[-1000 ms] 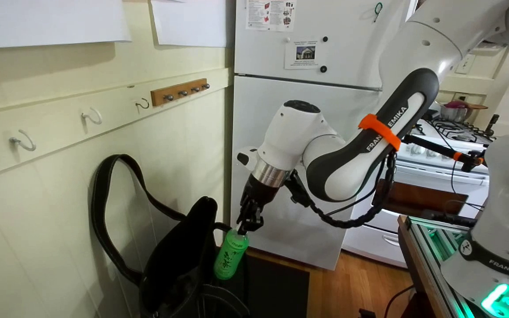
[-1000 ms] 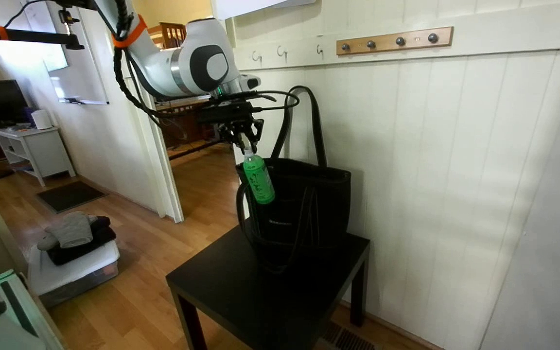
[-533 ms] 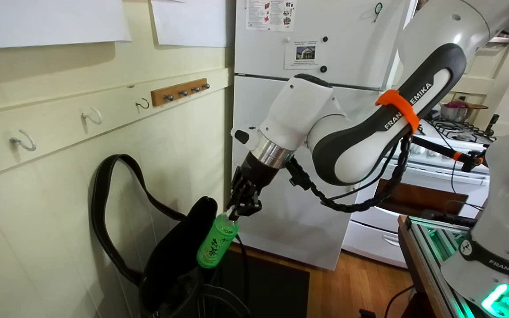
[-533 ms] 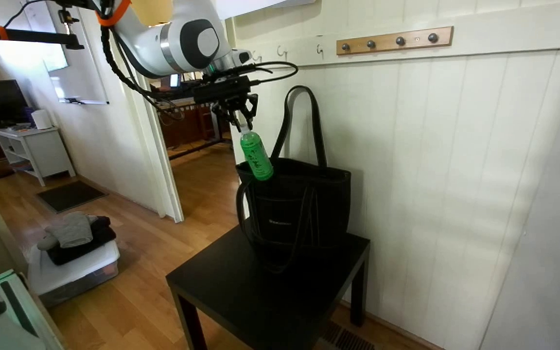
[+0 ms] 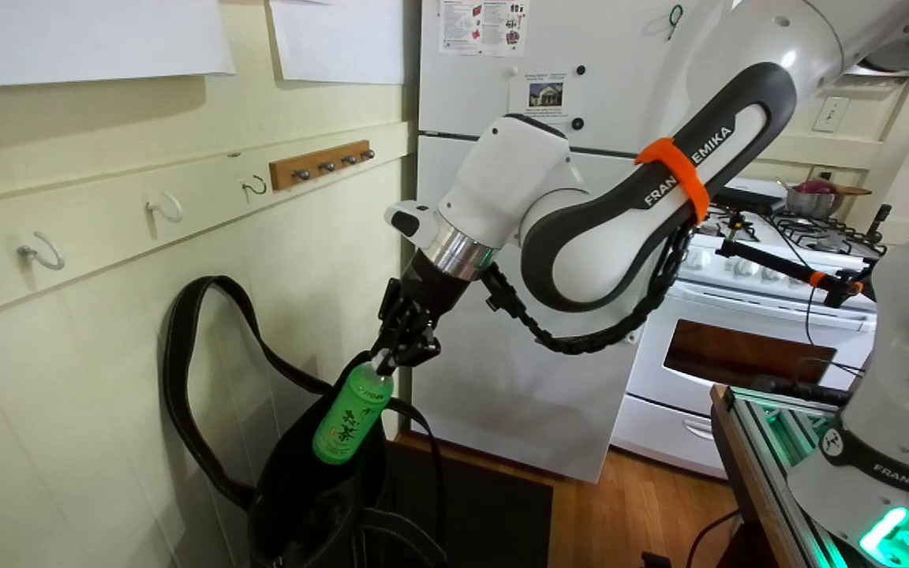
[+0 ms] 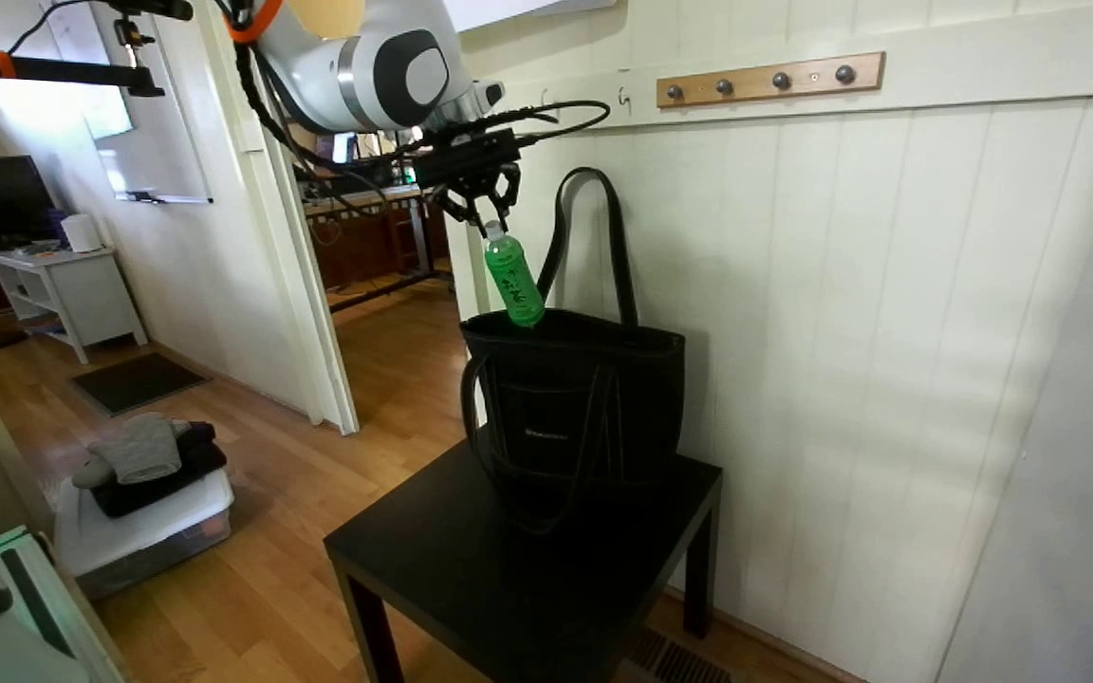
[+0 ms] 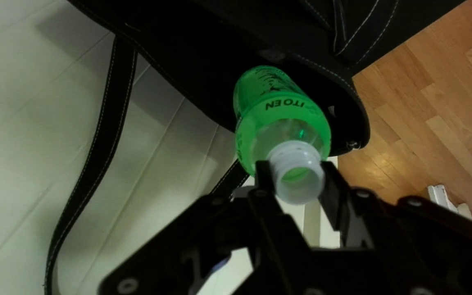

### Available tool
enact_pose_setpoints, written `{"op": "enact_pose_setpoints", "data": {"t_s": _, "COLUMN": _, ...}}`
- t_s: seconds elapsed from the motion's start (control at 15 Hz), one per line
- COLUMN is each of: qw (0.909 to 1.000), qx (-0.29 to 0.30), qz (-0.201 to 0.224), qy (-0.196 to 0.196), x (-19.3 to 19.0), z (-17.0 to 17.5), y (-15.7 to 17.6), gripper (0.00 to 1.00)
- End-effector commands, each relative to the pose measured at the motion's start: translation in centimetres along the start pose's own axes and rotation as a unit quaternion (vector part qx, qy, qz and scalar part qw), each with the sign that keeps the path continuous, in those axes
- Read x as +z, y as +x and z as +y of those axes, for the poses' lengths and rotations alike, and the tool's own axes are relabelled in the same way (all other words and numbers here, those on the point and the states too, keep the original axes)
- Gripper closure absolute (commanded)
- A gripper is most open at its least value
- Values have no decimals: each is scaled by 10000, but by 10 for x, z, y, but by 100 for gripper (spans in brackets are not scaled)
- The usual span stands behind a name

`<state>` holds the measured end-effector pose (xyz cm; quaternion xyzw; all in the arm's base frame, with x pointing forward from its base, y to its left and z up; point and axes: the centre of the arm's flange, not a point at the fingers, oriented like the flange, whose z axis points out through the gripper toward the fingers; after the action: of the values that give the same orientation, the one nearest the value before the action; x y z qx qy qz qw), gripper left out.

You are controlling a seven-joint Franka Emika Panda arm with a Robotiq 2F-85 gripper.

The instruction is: Pick up the bottle and put it in the bag

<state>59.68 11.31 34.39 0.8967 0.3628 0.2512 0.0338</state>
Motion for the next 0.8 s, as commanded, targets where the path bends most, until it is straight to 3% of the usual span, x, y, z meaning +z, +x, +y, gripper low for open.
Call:
{"op": "enact_pose_setpoints", "data": {"t_s": 0.0, "qw": 9989, "qx": -254, "qz": 100, "qy": 370, "x": 27, "z": 26, "y": 17, "gripper": 92}}
{"op": "enact_pose_setpoints", "data": {"t_s": 0.27, "qw": 9959, "qx": -431, "qz": 79, "qy": 787, "x": 64, "z": 42, "y": 29, "gripper": 92}}
{"op": "enact_pose_setpoints", "data": {"t_s": 0.73, "qw": 9906, "qx": -778, "qz": -267, "qy": 1090, "x": 128, "z": 52, "y": 54, "gripper": 92}}
